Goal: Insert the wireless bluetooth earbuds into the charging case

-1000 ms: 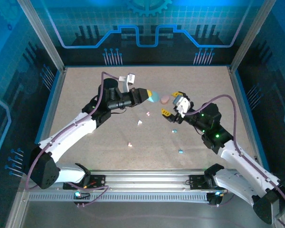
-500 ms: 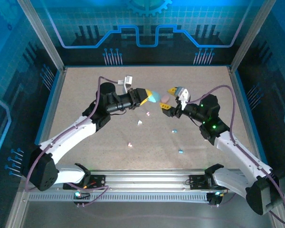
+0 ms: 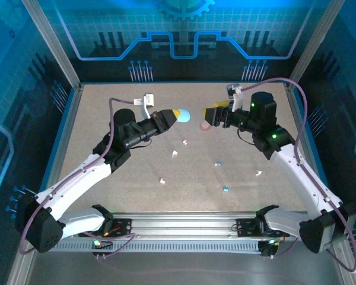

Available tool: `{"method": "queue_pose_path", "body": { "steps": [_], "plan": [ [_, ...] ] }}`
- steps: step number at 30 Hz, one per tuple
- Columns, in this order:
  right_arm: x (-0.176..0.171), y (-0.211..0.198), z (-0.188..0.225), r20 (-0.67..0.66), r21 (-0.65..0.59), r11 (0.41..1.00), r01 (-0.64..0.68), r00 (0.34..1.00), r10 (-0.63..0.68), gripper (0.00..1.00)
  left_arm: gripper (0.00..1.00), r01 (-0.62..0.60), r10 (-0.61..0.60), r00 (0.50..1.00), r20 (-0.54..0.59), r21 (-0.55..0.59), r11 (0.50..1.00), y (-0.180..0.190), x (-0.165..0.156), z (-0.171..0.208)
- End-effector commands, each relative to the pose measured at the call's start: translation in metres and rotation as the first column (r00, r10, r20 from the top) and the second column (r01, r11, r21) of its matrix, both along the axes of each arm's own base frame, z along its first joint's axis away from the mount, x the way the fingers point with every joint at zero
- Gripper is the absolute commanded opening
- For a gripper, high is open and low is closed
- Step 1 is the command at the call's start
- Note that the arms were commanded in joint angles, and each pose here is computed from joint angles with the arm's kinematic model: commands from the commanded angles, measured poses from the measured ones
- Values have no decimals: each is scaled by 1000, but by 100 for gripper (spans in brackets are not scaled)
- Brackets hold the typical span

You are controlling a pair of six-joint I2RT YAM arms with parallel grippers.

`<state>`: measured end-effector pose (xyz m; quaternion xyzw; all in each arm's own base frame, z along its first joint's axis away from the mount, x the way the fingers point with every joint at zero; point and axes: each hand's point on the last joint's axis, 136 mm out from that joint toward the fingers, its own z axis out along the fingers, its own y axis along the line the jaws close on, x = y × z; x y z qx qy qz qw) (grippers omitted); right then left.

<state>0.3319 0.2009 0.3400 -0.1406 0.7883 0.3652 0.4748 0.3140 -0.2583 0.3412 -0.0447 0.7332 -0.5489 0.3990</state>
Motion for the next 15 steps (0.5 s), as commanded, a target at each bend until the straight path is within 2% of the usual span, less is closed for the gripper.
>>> {"method": "queue_pose_path", "body": {
  "steps": [1,4,6,12,15],
  "plan": [
    [5,-42,-46,-228,-156,966,205,944,-237,69,4,79,-81,997,0,171,982,-15,-6,-25],
    [2,-58,-77,-350,-184,963,196,903,-251,67,3,280,-250,959,-132,314,907,-33,-22,-68],
    [-6,-68,-97,-419,-211,959,189,869,-263,65,4,384,-332,922,-198,364,849,-42,-35,-95],
    [-32,-81,-136,-497,-262,950,170,820,-284,65,4,586,-443,803,-397,394,709,-55,-59,-179],
    [-42,-76,-152,-547,-237,960,148,796,-258,64,5,683,-488,721,-492,388,619,-64,-70,-215]
  ]
}}
